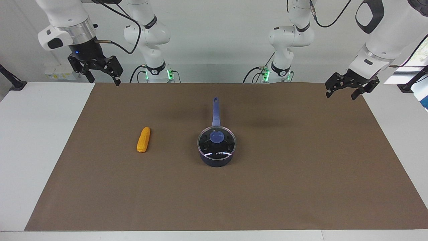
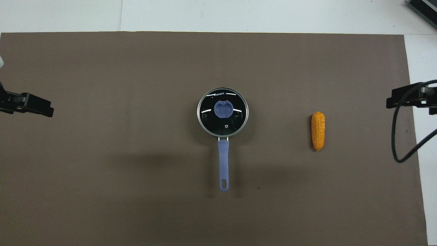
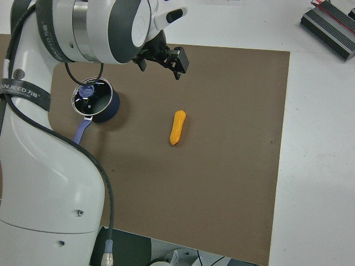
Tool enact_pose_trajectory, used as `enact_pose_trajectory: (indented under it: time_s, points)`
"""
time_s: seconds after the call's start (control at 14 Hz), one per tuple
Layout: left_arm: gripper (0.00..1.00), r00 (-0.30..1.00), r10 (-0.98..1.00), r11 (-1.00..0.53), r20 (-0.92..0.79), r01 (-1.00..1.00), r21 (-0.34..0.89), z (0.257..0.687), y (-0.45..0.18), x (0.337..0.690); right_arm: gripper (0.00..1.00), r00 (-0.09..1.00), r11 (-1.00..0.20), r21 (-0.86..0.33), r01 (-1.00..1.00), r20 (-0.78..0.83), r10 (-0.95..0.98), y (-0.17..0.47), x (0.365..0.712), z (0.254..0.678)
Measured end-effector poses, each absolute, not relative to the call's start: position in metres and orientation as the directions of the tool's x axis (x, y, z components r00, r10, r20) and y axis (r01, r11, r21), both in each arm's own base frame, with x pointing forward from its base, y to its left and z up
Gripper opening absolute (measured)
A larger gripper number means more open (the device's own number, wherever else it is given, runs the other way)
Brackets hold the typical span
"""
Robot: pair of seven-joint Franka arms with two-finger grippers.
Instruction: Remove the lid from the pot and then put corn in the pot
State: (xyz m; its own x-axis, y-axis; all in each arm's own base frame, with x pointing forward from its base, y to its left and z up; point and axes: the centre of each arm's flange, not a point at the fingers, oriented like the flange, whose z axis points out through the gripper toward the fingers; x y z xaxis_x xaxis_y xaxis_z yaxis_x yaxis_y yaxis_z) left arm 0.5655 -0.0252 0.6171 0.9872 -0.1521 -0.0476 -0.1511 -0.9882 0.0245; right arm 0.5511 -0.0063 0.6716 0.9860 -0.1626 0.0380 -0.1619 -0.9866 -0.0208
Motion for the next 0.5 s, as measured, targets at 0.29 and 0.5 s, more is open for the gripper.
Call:
enact_pose_trajectory:
  time_s: [0.29, 0.5]
  points:
    - [1.00, 0.985, -0.168, -0.986, -0.051, -0.166, 0.025, 0.616, -0.034, 0.565, 1.00, 0.986, -0.987, -0.021, -0.161, 0.038, -0.162, -0.006, 0.551, 0.672]
    - [1.00, 0.984, -0.166, -0.986, -0.060, -0.165, 0.025, 0.610, -0.053, 0.564, 1.00, 0.986, -0.987, -0.021, -0.161, 0.038, -0.162, -0.006, 0.551, 0.672]
